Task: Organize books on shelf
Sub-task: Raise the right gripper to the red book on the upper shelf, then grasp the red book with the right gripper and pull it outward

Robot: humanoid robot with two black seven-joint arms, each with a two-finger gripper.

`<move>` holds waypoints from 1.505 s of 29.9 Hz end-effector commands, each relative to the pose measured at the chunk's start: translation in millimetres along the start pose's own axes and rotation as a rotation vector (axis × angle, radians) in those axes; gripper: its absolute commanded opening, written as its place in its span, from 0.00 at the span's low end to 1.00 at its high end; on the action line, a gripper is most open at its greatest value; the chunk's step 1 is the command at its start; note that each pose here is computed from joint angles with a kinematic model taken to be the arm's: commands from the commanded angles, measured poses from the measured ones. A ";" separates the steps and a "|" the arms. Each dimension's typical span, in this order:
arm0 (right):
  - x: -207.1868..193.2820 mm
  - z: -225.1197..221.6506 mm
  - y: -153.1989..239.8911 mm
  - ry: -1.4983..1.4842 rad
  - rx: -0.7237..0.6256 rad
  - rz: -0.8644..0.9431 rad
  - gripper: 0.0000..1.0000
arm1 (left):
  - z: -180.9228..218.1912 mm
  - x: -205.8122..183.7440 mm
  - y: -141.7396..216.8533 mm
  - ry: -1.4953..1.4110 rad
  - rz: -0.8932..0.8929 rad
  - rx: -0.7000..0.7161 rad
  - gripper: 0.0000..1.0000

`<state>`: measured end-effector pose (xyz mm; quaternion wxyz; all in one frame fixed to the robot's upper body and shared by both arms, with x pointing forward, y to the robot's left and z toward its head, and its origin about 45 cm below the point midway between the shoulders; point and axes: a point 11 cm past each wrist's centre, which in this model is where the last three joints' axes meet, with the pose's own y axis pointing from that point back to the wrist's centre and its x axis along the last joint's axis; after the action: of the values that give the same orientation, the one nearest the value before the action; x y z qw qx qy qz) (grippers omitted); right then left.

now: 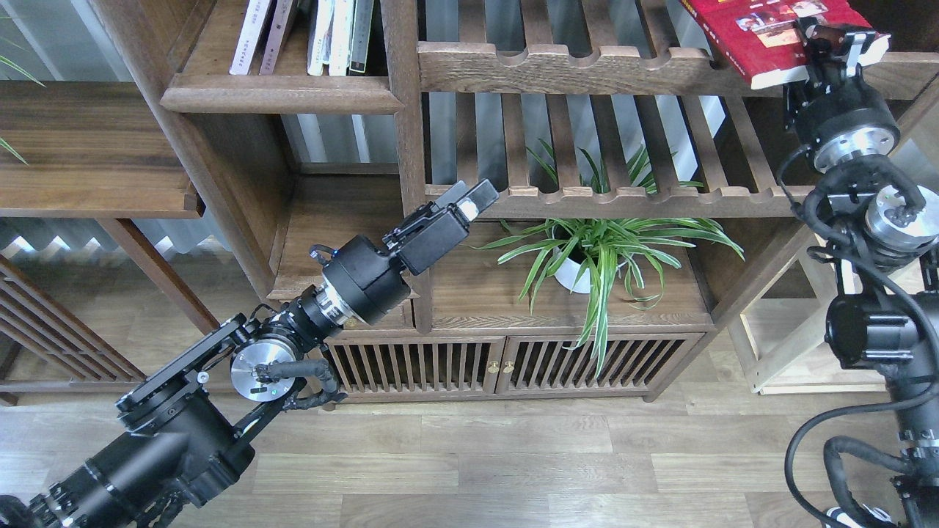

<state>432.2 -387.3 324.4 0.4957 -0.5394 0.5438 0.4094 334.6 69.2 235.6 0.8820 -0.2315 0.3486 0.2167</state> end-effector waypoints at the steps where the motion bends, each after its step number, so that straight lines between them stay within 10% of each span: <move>1: -2.2 0.7 0.9 -0.002 0.000 -0.037 0.05 | 1.6 0.1 -0.1 -0.001 0.000 -0.004 0.98; 45: 11.3 106.2 61.1 -0.138 -0.275 -0.489 0.04 | 27.9 6.9 -0.8 0.302 -0.003 -0.082 0.98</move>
<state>383.1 -284.2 291.6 0.5429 -0.6851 0.3034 0.3792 353.7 85.8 246.3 0.8124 -0.2968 0.4600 0.2009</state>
